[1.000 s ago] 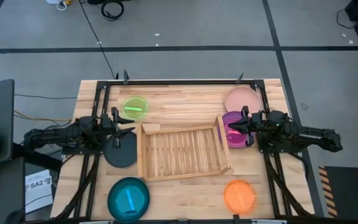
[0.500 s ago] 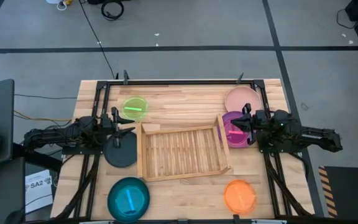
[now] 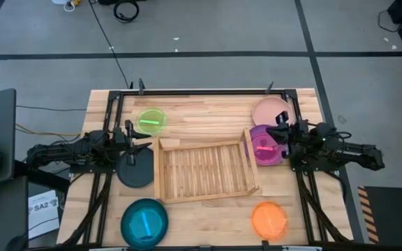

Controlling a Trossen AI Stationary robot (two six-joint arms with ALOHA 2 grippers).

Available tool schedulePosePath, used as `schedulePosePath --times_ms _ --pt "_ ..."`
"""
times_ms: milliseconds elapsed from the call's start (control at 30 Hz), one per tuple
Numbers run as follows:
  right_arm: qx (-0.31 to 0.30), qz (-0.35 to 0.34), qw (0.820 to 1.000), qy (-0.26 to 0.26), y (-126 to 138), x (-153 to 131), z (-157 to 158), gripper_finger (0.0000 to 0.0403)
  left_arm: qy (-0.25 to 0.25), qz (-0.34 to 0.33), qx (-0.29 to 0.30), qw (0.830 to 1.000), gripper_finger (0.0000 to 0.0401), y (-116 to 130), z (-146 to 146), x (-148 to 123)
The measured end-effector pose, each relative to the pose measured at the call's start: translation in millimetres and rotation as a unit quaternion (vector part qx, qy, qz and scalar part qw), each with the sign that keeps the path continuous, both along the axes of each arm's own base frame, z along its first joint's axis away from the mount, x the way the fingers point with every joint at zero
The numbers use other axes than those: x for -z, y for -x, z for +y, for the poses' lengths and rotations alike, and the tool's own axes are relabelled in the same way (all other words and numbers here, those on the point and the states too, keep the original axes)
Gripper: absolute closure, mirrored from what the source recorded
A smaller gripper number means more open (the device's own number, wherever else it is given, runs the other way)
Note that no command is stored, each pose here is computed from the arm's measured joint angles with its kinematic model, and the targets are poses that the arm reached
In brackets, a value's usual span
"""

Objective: Place and stack plates onto a shelf
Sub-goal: Put the red plate on the shelf

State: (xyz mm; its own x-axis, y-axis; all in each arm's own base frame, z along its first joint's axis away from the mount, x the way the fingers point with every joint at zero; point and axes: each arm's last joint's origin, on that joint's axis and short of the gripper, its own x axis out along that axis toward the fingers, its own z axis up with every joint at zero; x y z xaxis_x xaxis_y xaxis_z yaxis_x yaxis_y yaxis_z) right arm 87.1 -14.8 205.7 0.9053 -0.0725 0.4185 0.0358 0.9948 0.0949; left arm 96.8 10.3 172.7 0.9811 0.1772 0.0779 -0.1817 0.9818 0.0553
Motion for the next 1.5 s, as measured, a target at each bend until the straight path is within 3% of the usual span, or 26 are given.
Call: schedulePosePath --times_ms 467,633,833,1067,1233,1500 --pt "0.088 -0.051 0.994 -0.036 6.2 -14.7 -4.6 0.0252 0.0 0.0 0.0 1.0 0.0255 0.0 0.0 0.0" --pt "0.123 -0.056 0.989 -0.053 8.8 -28.8 -6.4 0.0241 0.0 0.0 0.0 1.0 0.0255 0.0 0.0 0.0" --pt "0.166 -0.003 0.983 -0.074 8.2 -46.3 -9.1 0.0242 0.0 0.0 0.0 1.0 0.0255 0.0 0.0 0.0" --pt "0.248 0.084 0.96 -0.103 9.5 -70.3 -13.3 0.0242 0.0 0.0 0.0 1.0 0.0255 0.0 0.0 0.0" --pt "0.311 0.152 0.927 -0.146 14.8 -87.2 -16.1 0.0242 0.0 0.0 0.0 1.0 0.0255 0.0 0.0 -0.1" --pt "0.341 0.237 0.89 -0.189 20.3 -108.3 -19.0 0.0242 0.0 0.0 0.0 1.0 0.0255 0.0 0.0 -0.1"
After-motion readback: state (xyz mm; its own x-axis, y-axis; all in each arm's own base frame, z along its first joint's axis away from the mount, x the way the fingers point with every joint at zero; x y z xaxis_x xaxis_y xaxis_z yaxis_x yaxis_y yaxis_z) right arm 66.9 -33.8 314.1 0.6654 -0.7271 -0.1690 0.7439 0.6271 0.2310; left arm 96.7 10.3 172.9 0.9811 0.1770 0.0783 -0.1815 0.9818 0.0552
